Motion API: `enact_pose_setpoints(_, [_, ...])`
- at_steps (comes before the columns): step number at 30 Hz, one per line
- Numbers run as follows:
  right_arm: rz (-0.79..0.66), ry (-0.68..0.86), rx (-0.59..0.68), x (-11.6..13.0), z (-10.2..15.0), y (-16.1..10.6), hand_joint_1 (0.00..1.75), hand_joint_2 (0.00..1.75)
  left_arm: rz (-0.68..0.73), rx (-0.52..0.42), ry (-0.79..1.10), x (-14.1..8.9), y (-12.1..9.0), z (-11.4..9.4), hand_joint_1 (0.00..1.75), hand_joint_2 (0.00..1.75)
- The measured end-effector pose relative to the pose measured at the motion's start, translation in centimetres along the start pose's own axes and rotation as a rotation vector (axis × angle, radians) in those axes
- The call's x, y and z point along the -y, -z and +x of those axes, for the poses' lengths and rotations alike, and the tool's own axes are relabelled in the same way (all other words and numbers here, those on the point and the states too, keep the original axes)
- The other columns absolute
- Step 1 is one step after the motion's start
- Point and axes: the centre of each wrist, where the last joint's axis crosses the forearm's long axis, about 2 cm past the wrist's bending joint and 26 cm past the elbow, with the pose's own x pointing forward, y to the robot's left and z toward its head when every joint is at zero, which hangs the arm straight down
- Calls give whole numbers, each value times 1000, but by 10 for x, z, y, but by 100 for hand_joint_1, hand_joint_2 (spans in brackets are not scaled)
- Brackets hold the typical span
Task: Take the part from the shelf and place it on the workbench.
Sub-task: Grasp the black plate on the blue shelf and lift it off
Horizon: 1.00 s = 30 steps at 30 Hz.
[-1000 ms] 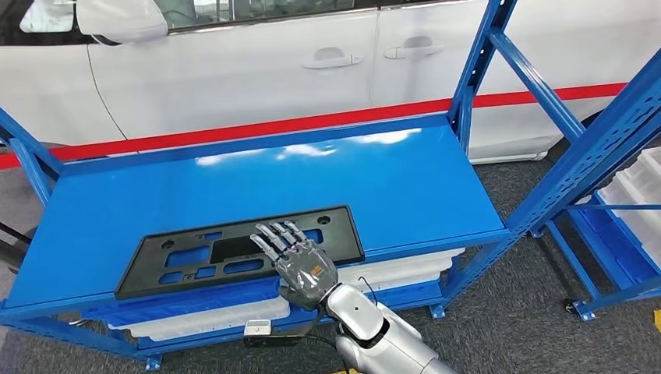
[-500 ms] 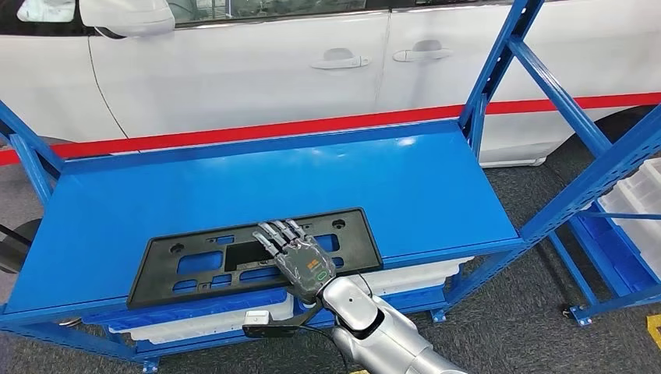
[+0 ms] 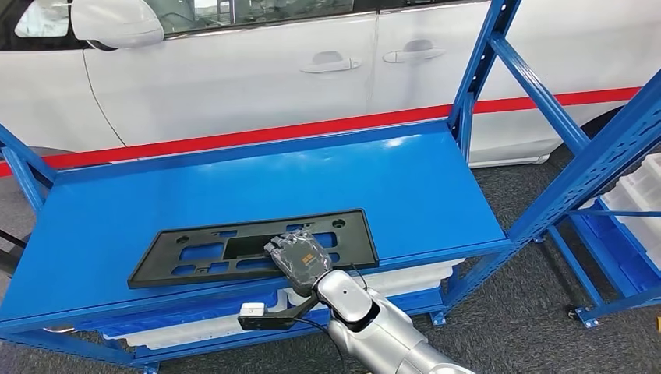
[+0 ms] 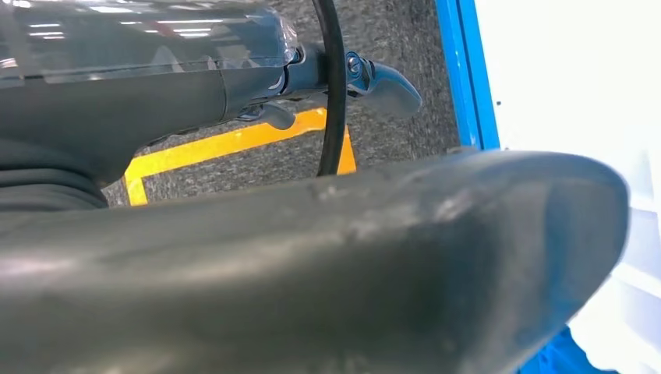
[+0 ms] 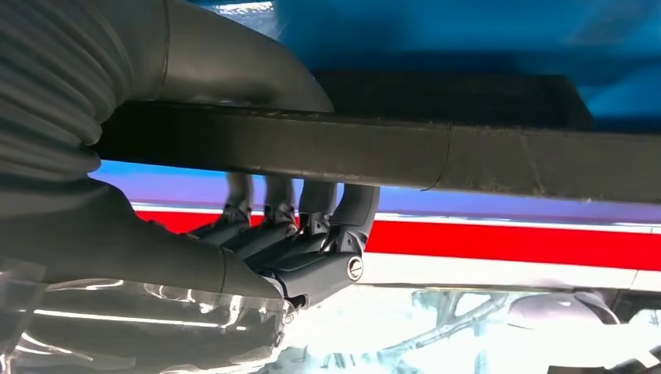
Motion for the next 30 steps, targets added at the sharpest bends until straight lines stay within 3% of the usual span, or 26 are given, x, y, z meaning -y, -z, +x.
enact_pose_setpoints(11, [-47, 83, -12, 6, -14, -3, 175, 175, 16, 6, -18, -1, -1, -1, 0, 0])
enact_pose_setpoints(18, [-210, 422, 36, 30, -9, -10, 175, 175, 47, 11, -58, 0, -4, -5, 0, 0])
enact_pose_setpoints(23, [-435, 898, 140, 68, 4, -26, 175, 175, 75, 13, -96, 5, -7, -8, 0, 0])
enact_pose_setpoints(30, [-635, 1140, 276, 107, 8, -56, 175, 175, 104, 5, -122, 8, -10, -11, 0, 0])
